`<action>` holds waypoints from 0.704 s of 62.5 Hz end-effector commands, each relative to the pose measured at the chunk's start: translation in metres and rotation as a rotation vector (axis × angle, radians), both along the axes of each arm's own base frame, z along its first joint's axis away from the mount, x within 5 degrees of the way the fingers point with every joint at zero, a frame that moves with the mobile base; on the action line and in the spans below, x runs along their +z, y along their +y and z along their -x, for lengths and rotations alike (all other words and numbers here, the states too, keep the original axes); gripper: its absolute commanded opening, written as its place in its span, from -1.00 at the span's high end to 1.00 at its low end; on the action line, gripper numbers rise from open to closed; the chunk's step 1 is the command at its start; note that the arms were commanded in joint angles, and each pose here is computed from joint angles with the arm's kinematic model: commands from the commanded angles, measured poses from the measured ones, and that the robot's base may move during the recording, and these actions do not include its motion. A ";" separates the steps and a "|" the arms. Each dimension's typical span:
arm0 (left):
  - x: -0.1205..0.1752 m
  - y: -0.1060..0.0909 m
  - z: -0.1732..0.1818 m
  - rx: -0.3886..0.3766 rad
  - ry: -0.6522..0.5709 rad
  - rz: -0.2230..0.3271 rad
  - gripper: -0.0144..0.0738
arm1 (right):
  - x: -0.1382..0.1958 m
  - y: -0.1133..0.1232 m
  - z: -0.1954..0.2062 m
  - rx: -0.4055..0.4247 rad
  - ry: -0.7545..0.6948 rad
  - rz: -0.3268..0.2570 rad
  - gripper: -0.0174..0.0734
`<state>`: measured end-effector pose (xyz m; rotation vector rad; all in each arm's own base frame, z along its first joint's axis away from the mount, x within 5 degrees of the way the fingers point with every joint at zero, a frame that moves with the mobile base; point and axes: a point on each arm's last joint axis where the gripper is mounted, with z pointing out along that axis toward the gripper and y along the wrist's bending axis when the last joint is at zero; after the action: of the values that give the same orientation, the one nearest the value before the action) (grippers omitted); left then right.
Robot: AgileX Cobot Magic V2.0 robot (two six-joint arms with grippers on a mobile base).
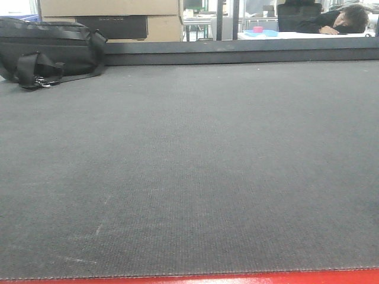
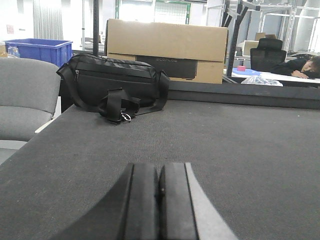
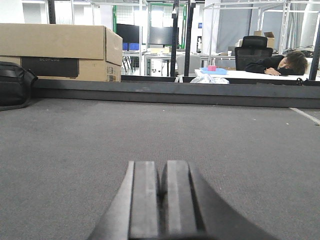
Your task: Grab block from conveyor and place in blue bin
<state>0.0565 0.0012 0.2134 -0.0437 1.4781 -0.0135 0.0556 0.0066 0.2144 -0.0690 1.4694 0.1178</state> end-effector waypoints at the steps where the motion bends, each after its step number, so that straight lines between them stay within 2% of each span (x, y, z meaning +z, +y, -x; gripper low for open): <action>1: 0.002 0.000 0.001 -0.007 -0.023 0.012 0.92 | 0.002 0.000 0.000 -0.006 -0.022 0.008 0.97; 44: 0.002 0.000 0.001 -0.007 -0.023 0.012 0.92 | 0.004 -0.001 0.000 -0.008 -0.042 0.005 0.97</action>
<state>0.0565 0.0012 0.2134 -0.0437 1.4781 -0.0135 0.0556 0.0066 0.2144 -0.0690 1.4689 0.1178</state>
